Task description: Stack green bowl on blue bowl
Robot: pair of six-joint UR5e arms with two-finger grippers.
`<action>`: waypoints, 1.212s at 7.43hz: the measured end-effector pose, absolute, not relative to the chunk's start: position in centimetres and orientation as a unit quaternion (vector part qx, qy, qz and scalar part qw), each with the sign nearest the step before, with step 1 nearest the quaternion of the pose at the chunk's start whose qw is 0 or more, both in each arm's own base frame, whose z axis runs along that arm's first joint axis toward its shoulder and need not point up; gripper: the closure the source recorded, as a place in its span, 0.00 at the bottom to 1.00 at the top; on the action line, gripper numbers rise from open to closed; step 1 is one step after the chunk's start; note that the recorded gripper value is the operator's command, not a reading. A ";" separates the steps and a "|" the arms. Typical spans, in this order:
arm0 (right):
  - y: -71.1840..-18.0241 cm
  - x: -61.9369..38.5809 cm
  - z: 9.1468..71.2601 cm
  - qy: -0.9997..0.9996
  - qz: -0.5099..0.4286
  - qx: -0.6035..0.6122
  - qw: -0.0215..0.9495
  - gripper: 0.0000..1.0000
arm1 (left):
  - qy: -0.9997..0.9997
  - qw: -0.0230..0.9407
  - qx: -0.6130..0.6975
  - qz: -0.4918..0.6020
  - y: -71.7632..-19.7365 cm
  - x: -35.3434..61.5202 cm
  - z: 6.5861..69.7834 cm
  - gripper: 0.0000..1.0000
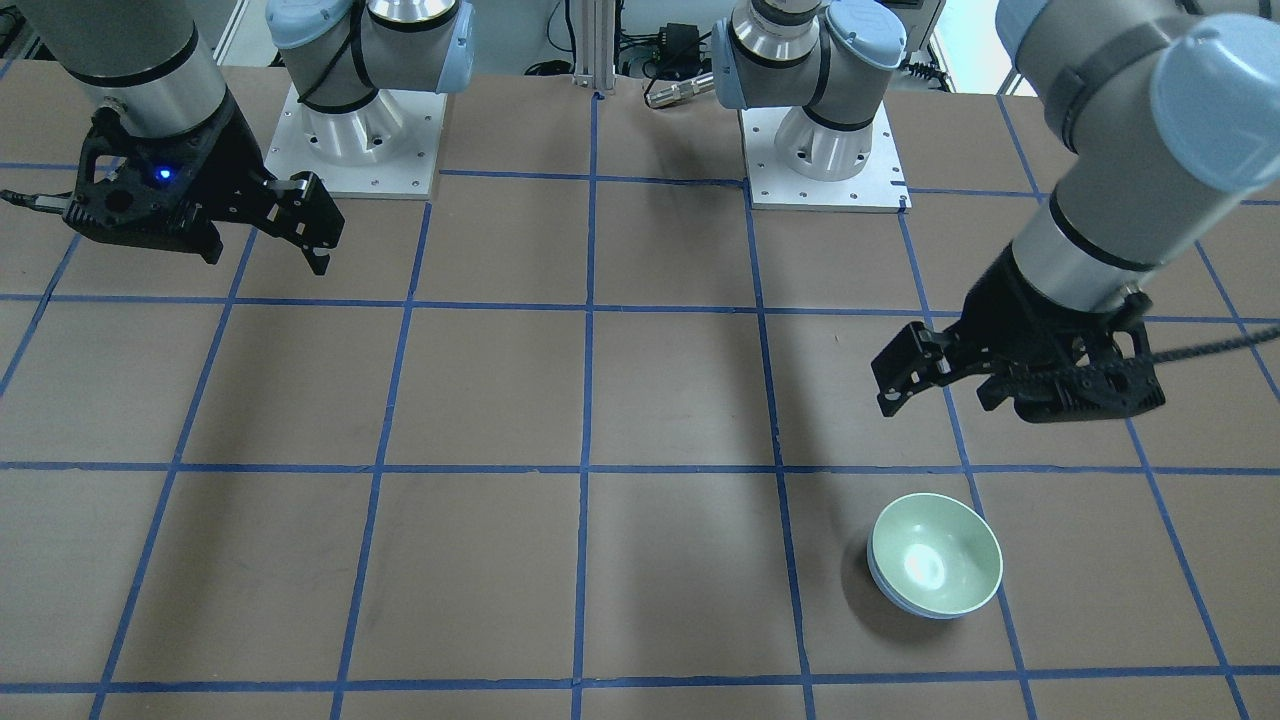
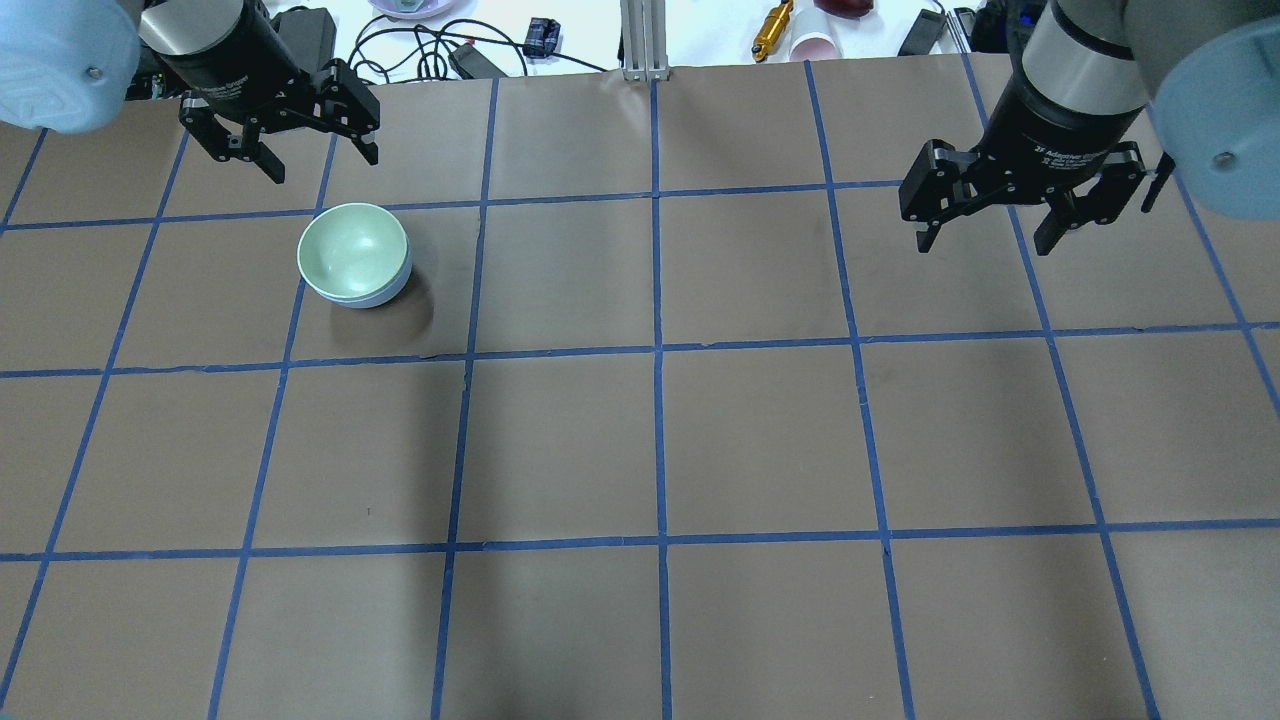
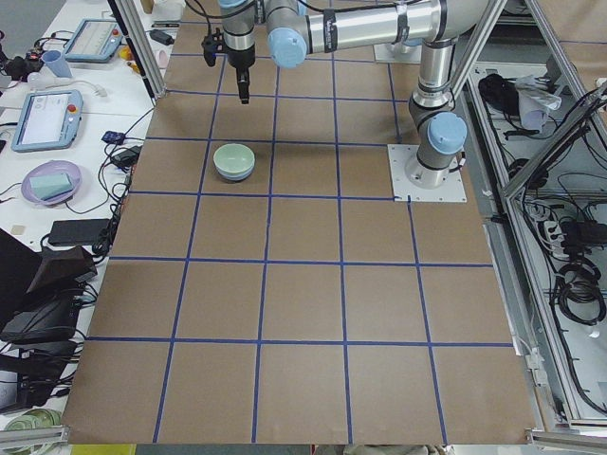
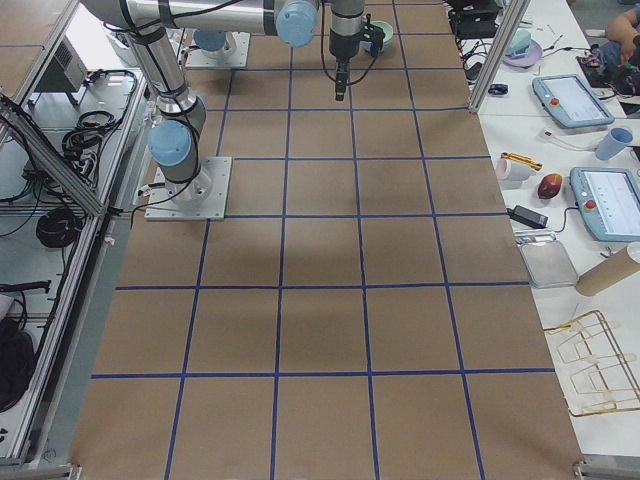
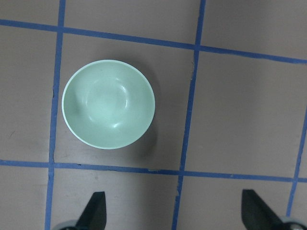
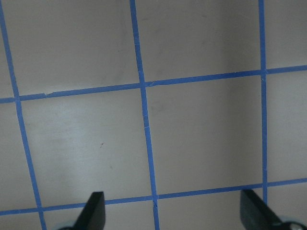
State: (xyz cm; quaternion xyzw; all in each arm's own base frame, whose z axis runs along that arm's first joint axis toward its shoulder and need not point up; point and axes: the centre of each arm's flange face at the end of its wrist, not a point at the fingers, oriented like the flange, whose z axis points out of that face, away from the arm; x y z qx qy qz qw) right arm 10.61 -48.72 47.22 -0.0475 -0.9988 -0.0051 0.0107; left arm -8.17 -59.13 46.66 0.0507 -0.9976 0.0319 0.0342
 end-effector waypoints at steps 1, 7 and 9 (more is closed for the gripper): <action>-48.7 10.6 47.2 -0.999 -0.005 -0.048 0.011 0.00 | -0.998 0.030 0.044 0.034 -57.5 -9.6 48.3 0.00; -48.7 10.6 47.2 -0.999 -0.005 -0.048 0.011 0.00 | -0.999 0.012 0.011 0.040 -50.9 -13.1 51.2 0.00; -48.7 10.6 47.2 -0.999 -0.005 -0.048 0.011 0.00 | -0.999 0.009 0.006 0.040 -50.3 -13.4 50.9 0.00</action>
